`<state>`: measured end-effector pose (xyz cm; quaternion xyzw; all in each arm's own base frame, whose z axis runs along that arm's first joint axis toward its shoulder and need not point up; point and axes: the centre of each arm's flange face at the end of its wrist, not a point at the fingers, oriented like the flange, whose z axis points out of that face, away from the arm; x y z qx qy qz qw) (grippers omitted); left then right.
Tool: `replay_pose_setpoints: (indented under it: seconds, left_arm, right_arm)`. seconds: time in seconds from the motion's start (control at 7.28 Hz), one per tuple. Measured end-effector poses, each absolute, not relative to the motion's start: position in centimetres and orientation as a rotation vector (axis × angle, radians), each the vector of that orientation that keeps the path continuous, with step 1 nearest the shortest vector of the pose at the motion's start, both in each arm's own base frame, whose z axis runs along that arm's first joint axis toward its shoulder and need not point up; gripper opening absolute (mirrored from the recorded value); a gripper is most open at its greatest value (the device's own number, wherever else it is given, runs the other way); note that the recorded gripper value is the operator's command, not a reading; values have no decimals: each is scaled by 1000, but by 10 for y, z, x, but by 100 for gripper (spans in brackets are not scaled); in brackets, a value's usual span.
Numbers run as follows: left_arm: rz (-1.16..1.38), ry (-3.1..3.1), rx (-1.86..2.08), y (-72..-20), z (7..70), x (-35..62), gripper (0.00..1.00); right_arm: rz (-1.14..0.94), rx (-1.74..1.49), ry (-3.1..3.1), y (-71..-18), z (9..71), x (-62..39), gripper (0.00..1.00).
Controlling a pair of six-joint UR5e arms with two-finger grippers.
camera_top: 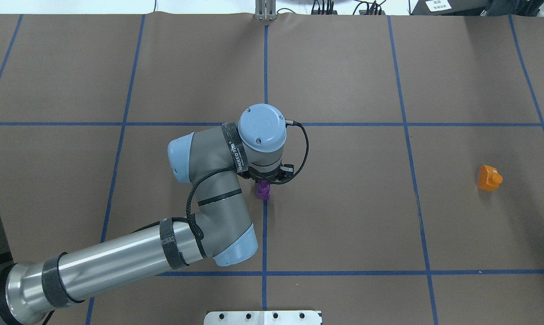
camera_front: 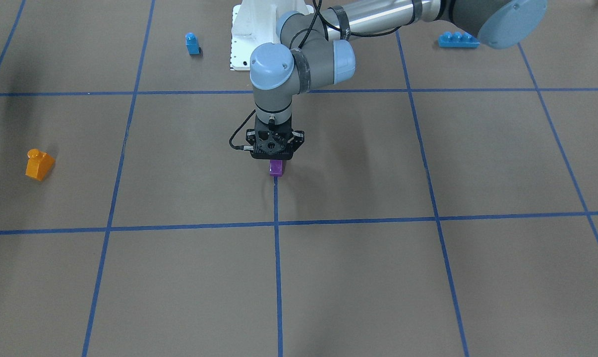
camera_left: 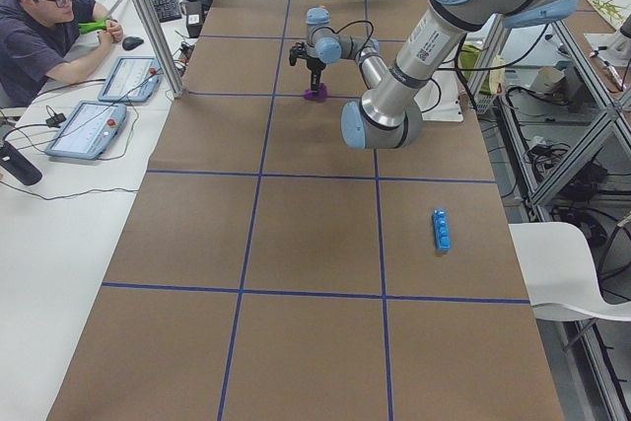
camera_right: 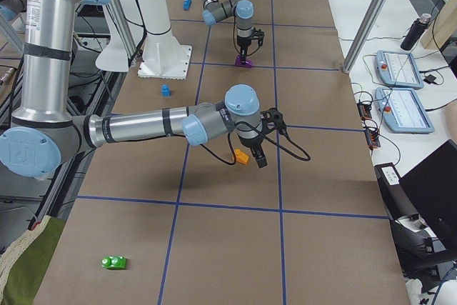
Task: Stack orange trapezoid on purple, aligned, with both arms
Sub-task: 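Lower the purple trapezoid onto the table and open the left gripper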
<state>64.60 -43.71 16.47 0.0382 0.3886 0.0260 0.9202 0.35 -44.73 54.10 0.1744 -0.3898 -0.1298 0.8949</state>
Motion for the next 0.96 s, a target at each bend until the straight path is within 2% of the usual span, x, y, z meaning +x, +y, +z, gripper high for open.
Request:
replay_pose_setpoints:
  seconds: [0.55, 0.96]
  left_arm:
    - [53, 795, 114, -431, 161, 647, 100]
    - [94, 820, 173, -439, 156, 581, 100]
  right_arm:
    - [-267, 357, -809, -447, 543, 3, 100]
    - [-154, 292, -836, -447, 539, -8, 99]
